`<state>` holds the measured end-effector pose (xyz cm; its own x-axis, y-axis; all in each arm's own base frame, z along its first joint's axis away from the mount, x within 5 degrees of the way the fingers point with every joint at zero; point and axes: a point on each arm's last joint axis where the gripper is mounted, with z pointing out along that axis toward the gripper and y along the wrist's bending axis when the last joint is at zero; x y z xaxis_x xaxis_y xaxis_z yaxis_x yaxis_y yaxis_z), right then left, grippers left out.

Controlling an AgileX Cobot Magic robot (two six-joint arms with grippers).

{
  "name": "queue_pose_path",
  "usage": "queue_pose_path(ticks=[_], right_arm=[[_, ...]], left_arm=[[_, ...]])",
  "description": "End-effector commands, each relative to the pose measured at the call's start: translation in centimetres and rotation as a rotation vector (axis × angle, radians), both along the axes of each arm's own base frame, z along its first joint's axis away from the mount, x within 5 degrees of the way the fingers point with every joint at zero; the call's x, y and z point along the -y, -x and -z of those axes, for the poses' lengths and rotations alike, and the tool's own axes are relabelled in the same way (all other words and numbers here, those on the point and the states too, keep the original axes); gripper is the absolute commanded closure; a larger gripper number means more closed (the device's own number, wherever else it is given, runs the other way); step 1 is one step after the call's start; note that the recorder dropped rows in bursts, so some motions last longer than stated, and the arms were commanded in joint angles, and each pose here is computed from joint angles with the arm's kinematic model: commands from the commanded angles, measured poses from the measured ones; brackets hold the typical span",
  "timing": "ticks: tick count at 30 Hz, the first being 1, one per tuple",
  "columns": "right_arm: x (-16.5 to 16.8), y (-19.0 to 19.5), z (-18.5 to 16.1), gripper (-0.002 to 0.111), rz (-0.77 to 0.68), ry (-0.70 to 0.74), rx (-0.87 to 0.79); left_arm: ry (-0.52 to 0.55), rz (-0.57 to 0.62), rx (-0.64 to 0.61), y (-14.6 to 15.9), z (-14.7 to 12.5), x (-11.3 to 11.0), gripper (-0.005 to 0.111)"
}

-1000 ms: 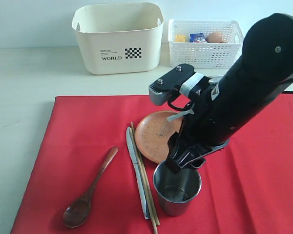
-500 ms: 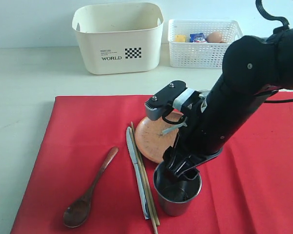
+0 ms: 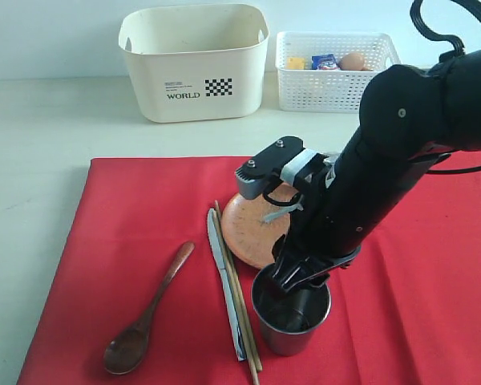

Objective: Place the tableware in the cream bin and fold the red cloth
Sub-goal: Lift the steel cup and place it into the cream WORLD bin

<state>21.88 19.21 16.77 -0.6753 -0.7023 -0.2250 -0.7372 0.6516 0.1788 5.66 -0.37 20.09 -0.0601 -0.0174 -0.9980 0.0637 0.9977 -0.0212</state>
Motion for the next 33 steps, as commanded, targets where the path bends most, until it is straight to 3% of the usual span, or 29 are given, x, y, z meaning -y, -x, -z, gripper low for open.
queue_pose_path(ticks=[1, 10, 18, 33], right_arm=[[0.2, 0.0, 0.1, 0.082, -0.029, 0.026, 0.011], [-0.1, -0.2, -1.1, 0.108, -0.003, 0.049, -0.035], [-0.4, -0.7, -3.9, 0.108, 0.006, 0.026, 0.012], [-1.3, -4.6, -11.5, 0.108, 0.026, -0.029, 0.369]], left_arm=[[0.015, 0.009, 0.005, 0.0, 0.1, 0.1, 0.106], [0.015, 0.009, 0.005, 0.0, 0.1, 0.1, 0.106], [0.015, 0.009, 0.005, 0.0, 0.1, 0.1, 0.106], [0.015, 0.009, 0.005, 0.0, 0.1, 0.1, 0.106]])
